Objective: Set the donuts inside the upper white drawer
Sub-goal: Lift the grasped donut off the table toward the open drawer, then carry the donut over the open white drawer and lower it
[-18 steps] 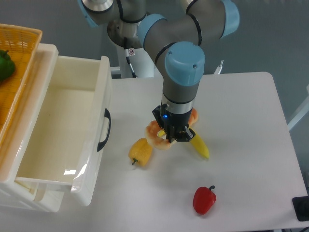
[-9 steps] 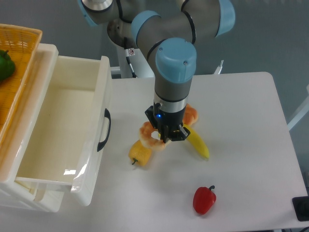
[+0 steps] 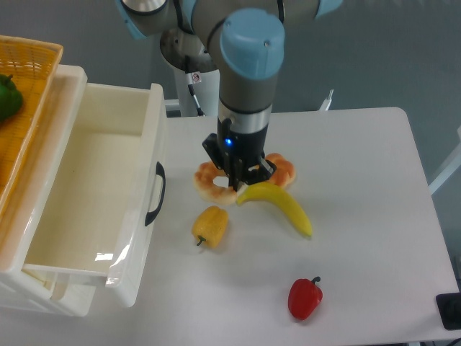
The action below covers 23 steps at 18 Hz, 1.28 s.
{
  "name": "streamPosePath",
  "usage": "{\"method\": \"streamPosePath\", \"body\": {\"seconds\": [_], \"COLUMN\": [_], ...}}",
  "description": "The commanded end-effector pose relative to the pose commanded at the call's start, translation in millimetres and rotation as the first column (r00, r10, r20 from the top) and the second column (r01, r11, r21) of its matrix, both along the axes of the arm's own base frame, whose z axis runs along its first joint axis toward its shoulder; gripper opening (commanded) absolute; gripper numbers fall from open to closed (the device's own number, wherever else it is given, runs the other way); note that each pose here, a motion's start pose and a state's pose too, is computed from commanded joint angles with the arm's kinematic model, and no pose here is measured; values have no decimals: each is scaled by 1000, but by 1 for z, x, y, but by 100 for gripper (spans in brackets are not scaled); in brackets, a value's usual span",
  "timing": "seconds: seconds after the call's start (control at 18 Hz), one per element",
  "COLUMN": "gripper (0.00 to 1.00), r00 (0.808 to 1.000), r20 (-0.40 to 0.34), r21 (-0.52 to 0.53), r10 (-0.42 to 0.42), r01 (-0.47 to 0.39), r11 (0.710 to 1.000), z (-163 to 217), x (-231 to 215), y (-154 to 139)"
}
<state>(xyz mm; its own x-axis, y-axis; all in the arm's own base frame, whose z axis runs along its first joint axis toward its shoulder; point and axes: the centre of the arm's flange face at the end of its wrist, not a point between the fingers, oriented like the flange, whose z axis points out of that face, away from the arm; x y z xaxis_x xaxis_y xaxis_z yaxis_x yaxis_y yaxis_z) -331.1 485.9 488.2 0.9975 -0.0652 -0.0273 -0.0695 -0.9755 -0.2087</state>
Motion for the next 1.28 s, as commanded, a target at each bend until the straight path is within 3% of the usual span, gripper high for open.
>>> {"method": "streamPosePath", "body": {"seconds": [0.39, 0.94, 1.11, 1.28], "gripper": [12, 12, 12, 20], "r00": [991, 989, 982, 981], "r20": [57, 93, 134, 154], "r21": [94, 127, 131, 118], "r10": [121, 112, 136, 119], "r01": [-126, -123, -154, -138], "r11": [988, 984, 979, 983], "z": [36, 56, 51, 40], "x": [36, 91, 97, 109], "y": [-1, 10, 15, 26]}}
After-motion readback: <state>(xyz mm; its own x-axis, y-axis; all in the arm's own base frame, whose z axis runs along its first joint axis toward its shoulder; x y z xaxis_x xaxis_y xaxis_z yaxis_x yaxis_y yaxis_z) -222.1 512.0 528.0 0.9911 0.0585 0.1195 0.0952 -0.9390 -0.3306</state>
